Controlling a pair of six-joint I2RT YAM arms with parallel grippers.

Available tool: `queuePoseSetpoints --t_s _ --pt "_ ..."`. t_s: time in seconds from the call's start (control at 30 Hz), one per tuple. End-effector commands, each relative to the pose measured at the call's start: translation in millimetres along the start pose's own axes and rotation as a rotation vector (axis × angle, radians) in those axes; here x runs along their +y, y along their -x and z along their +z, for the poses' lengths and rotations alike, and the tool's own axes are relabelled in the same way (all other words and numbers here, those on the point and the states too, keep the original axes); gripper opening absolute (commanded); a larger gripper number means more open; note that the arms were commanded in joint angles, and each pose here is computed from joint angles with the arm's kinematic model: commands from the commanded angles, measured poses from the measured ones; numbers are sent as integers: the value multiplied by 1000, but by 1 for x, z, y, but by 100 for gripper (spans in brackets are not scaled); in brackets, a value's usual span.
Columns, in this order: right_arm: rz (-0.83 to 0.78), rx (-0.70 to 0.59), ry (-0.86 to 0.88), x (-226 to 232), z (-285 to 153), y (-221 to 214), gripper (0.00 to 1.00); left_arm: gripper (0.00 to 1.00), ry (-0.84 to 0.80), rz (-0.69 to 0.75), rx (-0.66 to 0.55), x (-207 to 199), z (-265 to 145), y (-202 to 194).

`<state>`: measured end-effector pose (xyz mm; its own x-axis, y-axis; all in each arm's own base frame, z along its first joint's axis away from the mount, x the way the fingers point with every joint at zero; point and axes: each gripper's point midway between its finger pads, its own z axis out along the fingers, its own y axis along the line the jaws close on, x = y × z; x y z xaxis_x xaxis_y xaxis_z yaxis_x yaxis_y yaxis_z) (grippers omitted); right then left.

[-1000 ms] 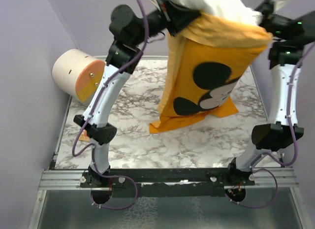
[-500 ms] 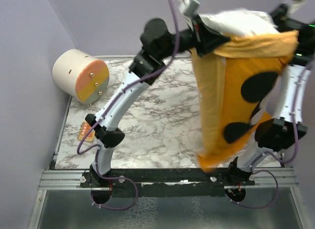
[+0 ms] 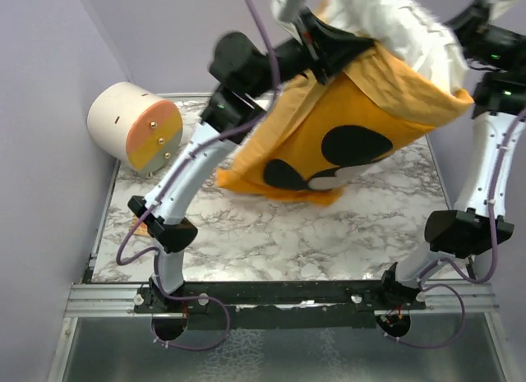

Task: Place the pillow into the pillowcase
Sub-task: Stuff the pillow into the pillowcase.

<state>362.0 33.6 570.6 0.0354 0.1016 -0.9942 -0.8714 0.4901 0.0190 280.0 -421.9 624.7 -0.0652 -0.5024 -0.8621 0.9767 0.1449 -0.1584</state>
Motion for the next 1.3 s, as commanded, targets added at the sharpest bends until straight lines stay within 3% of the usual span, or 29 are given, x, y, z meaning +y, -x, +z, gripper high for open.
queuePoseSetpoints --t_s 0.0,0.07,0.13,0.2,0.27,0.37,0.4,0.47,0.6,0.8,1.0,1.17,1.27 --pt "-291 -104 349 185 63 49 0 0 198 173 -316 78 -66 154" --pt "-352 -143 292 179 58 65 0 0 133 109 -310 84 -59 145" --pt "-332 -141 84 106 34 77 0 0 -24 40 -223 37 -35 111" --pt "-265 -144 -58 37 -1 75 0 0 -140 61 -111 -28 -10 65" --pt "-216 -133 -73 12 -11 58 0 0 -146 100 -82 -54 -7 42" --pt "-239 -69 74 56 12 30 0 0 54 128 -116 21 -31 62" --pt "-283 -76 88 76 17 33 0 0 93 91 -138 52 -41 72" --pt "-294 -81 45 74 19 35 0 0 108 20 -159 92 -50 85" --pt "-226 -92 -21 29 16 39 0 0 44 -28 -212 103 -43 84" --pt "-240 -223 -251 -41 -19 73 0 0 26 -76 -326 121 -35 85" --pt "-337 -235 -172 6 -31 91 0 0 -55 -74 -352 99 -31 85" --pt "-413 -222 -84 57 -26 103 0 0 -108 -19 -290 77 -37 88" --pt "-442 -182 3 88 -23 84 0 0 -103 -19 -220 76 -53 81"
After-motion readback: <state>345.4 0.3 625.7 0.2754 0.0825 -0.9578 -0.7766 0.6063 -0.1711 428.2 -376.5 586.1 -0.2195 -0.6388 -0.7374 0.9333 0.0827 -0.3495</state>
